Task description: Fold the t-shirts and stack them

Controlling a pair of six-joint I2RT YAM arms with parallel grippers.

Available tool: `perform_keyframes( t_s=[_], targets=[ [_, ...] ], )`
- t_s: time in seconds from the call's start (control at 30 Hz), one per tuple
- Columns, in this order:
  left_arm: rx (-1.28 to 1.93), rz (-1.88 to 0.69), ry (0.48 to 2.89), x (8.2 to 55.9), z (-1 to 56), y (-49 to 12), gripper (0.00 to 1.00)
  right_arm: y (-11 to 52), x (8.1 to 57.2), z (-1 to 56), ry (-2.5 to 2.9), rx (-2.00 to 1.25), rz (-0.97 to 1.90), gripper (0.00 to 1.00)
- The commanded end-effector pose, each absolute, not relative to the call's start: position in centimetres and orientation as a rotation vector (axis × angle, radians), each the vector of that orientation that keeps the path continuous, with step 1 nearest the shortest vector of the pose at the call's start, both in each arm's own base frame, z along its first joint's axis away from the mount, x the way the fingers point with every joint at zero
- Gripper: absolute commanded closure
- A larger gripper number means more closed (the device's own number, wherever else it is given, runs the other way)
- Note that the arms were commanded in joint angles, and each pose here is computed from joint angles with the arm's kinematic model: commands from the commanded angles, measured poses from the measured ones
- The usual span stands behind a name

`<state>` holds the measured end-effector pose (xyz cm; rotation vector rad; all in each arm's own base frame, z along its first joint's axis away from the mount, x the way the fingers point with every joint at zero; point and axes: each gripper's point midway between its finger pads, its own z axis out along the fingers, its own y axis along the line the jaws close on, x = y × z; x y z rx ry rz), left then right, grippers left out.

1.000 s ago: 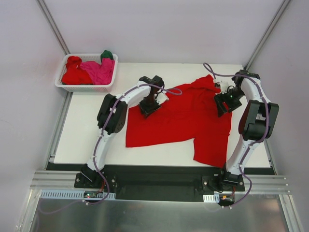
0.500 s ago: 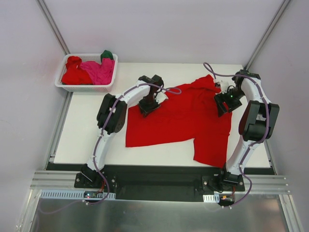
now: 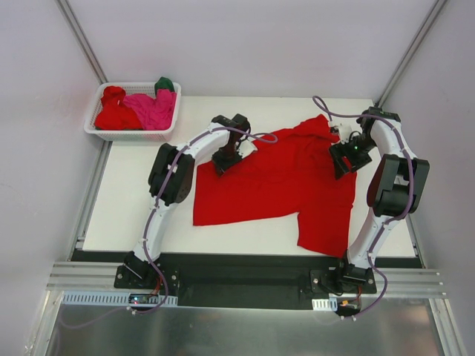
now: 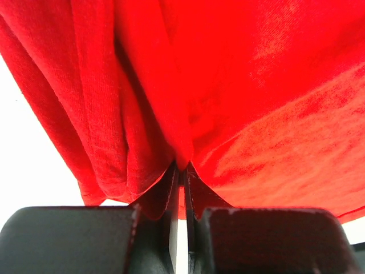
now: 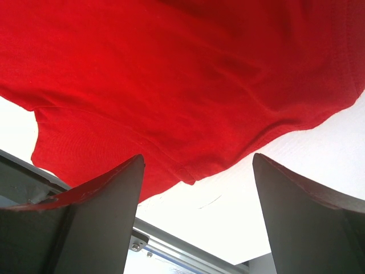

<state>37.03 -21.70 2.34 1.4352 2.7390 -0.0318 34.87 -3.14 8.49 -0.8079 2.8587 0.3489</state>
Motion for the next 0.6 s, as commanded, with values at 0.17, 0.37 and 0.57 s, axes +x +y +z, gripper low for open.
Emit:
perform_keyframes(
  t_s=[0.17, 0.37, 0.57],
  targets=[
    [1.432, 0.02, 2.662, 37.9, 5.6, -22.0, 1.0, -2.5, 34.5, 10.4, 2.811, -0.826, 0.357, 0.2],
    [1.429, 0.06, 2.508, 39.2, 10.6, -22.9, 1.0, -2.4, 34.4, 10.3, 2.815, -0.822, 0.368, 0.2],
    [1.429, 0.18, 2.382, 41.2, 14.4, -22.2, 1.0, -2.3, 34.6, 10.2, 2.814, -0.817, 0.372, 0.2]
  ],
)
